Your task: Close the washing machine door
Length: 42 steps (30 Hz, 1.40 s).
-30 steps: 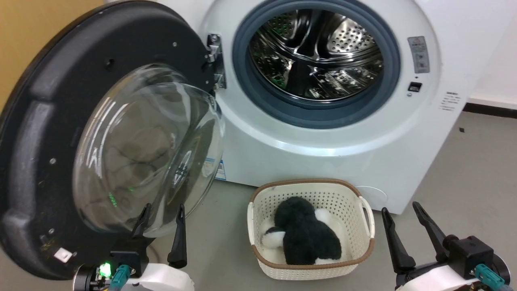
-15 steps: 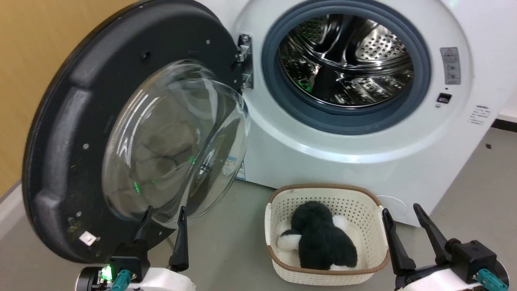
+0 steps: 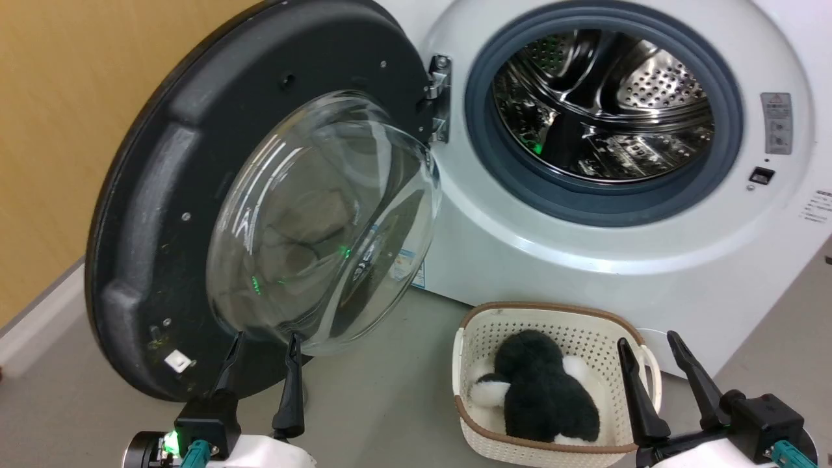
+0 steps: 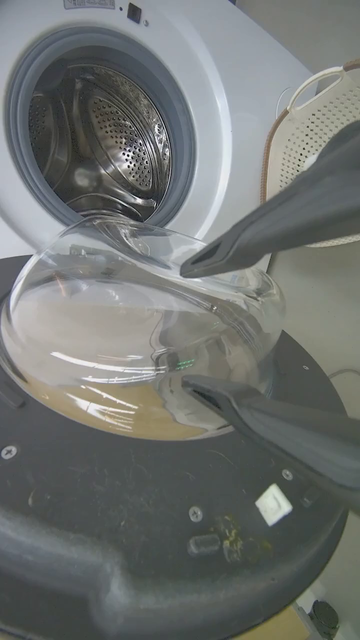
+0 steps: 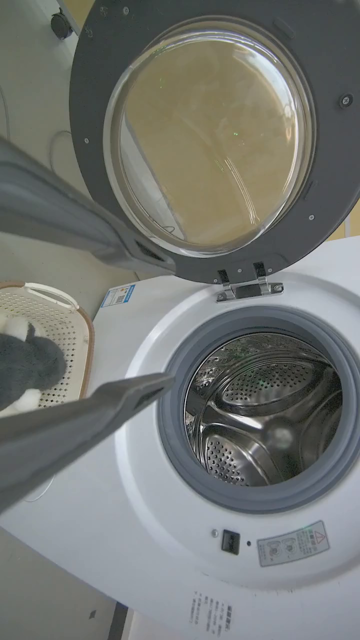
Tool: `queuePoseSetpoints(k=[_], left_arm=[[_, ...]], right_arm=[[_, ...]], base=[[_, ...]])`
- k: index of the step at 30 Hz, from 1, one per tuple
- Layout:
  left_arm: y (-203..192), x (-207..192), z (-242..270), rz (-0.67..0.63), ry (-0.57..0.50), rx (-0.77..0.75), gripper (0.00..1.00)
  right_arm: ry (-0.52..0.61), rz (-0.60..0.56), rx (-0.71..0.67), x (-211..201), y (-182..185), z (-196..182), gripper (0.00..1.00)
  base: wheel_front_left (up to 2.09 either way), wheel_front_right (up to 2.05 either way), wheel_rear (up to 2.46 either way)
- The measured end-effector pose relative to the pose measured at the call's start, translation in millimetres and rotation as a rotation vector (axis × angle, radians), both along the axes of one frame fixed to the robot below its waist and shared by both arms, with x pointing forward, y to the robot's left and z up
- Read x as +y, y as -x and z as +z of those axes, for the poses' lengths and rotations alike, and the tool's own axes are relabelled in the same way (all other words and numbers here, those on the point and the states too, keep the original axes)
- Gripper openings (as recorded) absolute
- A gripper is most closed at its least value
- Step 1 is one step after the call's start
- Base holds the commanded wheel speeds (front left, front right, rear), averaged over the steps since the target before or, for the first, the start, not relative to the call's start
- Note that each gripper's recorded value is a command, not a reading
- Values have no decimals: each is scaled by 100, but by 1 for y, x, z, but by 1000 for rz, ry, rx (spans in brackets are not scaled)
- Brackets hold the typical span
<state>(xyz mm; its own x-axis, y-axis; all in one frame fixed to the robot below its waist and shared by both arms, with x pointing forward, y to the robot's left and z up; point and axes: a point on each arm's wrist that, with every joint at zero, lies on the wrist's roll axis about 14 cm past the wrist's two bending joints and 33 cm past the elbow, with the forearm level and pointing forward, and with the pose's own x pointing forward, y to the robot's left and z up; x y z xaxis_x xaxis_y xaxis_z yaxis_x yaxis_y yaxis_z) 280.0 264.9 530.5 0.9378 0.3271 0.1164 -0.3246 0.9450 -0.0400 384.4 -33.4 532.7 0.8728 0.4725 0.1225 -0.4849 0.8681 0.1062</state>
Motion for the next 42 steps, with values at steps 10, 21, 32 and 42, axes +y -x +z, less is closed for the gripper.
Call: queuePoseSetpoints(k=[10,21,32,42], left_arm=[[15,10,-2,53,7,-10,100],[31,23,1,121,12,-31,100],[49,34,1,190,16,-46,100],[56,38,1,214,16,-53,100]], right_arm=[[-12,53,-2,18,1,-1,100],[-41,124,6,42,3,-4,100],[-63,185,15,63,6,-7,100],[-72,206,18,70,8,-8,100]], base=[[0,0,0],[0,0,0],[0,0,0],[0,0,0]])
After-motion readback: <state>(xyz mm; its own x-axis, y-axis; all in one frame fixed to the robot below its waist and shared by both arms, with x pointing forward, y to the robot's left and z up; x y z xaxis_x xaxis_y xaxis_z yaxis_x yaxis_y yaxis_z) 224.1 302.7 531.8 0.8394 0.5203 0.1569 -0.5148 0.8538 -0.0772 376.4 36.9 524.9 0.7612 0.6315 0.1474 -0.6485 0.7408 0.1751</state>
